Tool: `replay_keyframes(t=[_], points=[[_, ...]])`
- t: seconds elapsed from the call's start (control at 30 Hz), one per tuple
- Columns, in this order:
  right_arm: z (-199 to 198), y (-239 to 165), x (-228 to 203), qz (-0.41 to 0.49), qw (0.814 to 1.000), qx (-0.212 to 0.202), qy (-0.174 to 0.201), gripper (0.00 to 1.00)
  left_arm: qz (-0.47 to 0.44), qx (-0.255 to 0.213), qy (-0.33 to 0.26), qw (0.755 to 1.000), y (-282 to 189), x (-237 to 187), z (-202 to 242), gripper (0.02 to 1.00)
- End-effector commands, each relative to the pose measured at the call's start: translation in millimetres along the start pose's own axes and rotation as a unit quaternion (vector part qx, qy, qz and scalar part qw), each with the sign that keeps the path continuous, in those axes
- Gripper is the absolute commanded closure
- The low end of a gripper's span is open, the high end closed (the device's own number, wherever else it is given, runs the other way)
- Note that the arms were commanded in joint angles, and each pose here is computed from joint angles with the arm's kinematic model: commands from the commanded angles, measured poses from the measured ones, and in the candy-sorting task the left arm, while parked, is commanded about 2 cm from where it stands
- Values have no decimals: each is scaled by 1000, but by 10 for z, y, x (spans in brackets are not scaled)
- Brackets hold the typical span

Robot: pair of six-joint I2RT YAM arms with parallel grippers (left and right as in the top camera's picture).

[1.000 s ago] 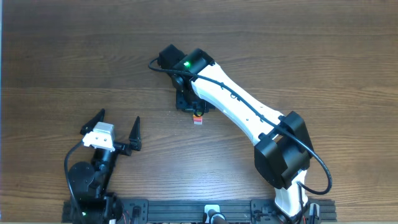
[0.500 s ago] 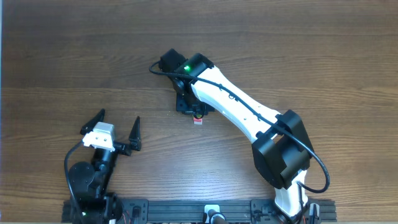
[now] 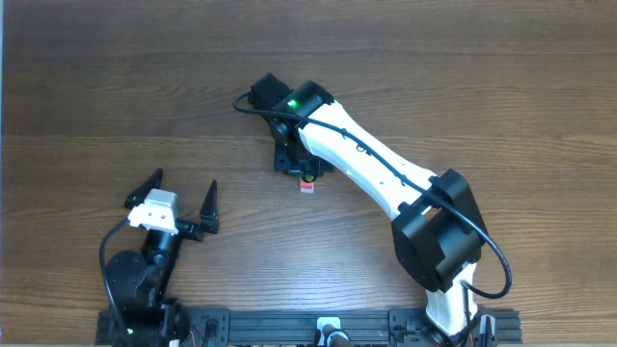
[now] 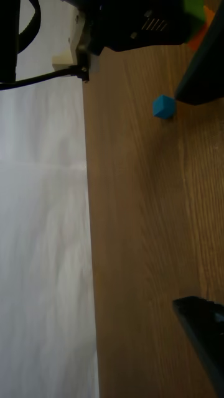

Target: Stack Cubes

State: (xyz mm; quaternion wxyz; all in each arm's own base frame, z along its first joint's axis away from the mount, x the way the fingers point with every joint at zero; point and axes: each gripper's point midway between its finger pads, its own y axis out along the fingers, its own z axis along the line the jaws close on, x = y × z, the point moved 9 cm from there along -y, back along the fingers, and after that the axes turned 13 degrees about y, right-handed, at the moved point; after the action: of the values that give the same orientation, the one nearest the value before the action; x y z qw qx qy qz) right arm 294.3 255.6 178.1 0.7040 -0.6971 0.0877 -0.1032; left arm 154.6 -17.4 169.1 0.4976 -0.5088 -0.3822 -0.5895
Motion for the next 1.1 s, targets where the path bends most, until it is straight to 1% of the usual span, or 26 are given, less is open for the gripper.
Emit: replay_keyframes(t=[0.03,0.97,1.0,1.07,1.1], points=[[-49,-56,24,-9,1000,1,11,987,-2,-4,-5,1000,2,-22,-7,18],[-44,40,22,-9,1000,6,15,980,-2,-4,-5,1000,2,-22,-7,18],[-44,40,22,-9,1000,5,15,967,-2,-4,-5,1000,2,-22,-7,18],[-45,40,21,-9,1000,5,15,858,-2,-4,-5,1000,2,-22,-7,18],[-45,40,21,-9,1000,5,15,818,-2,-4,-5,1000,2,-22,-7,20]])
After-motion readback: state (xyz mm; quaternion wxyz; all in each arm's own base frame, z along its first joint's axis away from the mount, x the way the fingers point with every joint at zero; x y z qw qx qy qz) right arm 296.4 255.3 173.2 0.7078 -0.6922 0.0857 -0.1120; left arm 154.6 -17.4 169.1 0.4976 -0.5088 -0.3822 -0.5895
